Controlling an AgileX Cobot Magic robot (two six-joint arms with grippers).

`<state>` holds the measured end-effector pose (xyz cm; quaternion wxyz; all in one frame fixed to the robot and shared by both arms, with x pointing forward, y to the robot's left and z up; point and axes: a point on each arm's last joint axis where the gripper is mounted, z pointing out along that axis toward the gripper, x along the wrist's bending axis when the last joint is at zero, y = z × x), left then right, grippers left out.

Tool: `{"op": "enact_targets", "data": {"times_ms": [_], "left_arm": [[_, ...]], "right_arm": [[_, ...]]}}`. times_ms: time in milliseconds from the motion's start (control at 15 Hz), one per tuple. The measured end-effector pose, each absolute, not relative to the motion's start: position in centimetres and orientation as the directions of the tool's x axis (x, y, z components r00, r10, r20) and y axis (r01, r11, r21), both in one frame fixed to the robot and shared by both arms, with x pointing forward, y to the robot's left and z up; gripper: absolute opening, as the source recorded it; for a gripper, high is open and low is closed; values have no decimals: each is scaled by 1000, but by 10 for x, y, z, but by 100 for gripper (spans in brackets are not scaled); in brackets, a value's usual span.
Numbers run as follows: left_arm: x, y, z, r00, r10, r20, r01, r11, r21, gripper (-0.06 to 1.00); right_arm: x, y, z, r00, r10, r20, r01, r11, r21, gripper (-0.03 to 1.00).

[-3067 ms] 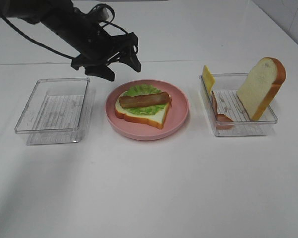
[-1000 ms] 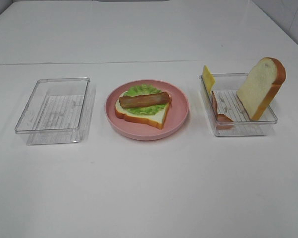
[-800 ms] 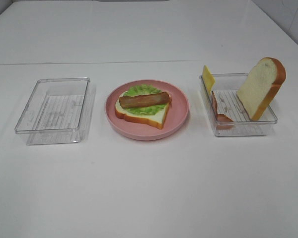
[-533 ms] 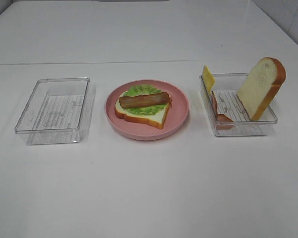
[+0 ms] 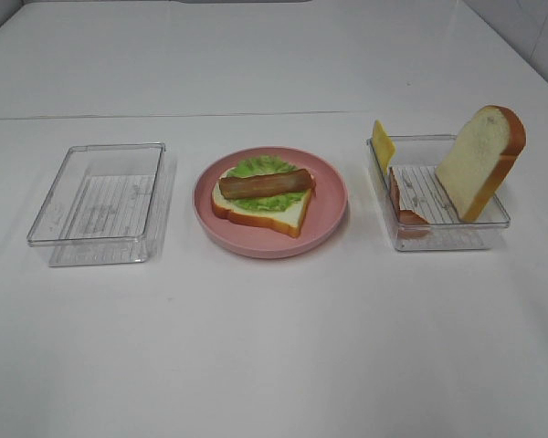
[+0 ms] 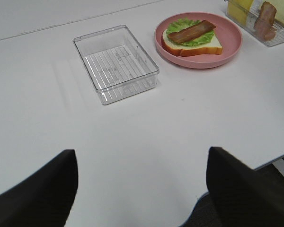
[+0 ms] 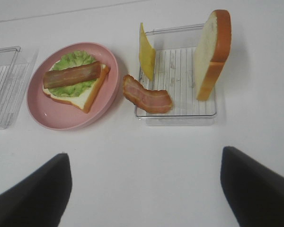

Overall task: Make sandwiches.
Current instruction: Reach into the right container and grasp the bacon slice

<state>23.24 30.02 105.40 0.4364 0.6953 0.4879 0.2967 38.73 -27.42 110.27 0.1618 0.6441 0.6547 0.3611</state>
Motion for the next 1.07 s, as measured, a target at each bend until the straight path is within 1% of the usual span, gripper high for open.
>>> {"op": "enact_targets", "data": {"times_ms": [133, 333, 467, 600, 667, 733, 867, 1067], "left_arm": [[233, 301, 1054, 345, 939, -8, 419, -146, 896, 72], [233, 301, 1054, 345, 939, -8, 419, -146, 896, 72], [233, 301, 1054, 345, 939, -8, 419, -146, 896, 72], [233, 301, 1054, 345, 939, -8, 419, -146, 896, 72], [233, 301, 1054, 345, 939, -8, 419, -146, 896, 72], [233, 301, 1054, 345, 939, -8, 419, -146, 896, 72], [233, 301, 1054, 345, 939, -8, 419, -146, 896, 72], [233, 301, 1054, 345, 939, -8, 419, -146, 896, 72]], "right_arm": [[417, -272, 1107, -133, 954, 268, 777, -67, 626, 80], [477, -266, 1100, -146, 937, 316, 883, -20, 469, 79], [512, -264, 1097, -150, 930, 335, 916, 3, 402, 79], [549, -259, 1085, -160, 922, 352, 955, 54, 291, 78], [569, -246, 1078, -203, 919, 338, 958, 115, 262, 78], [576, -242, 1075, -216, 920, 328, 958, 134, 255, 78], [598, -221, 1060, -247, 921, 300, 959, 190, 208, 78], [622, -202, 1031, -232, 930, 285, 972, 209, 111, 76]]}}
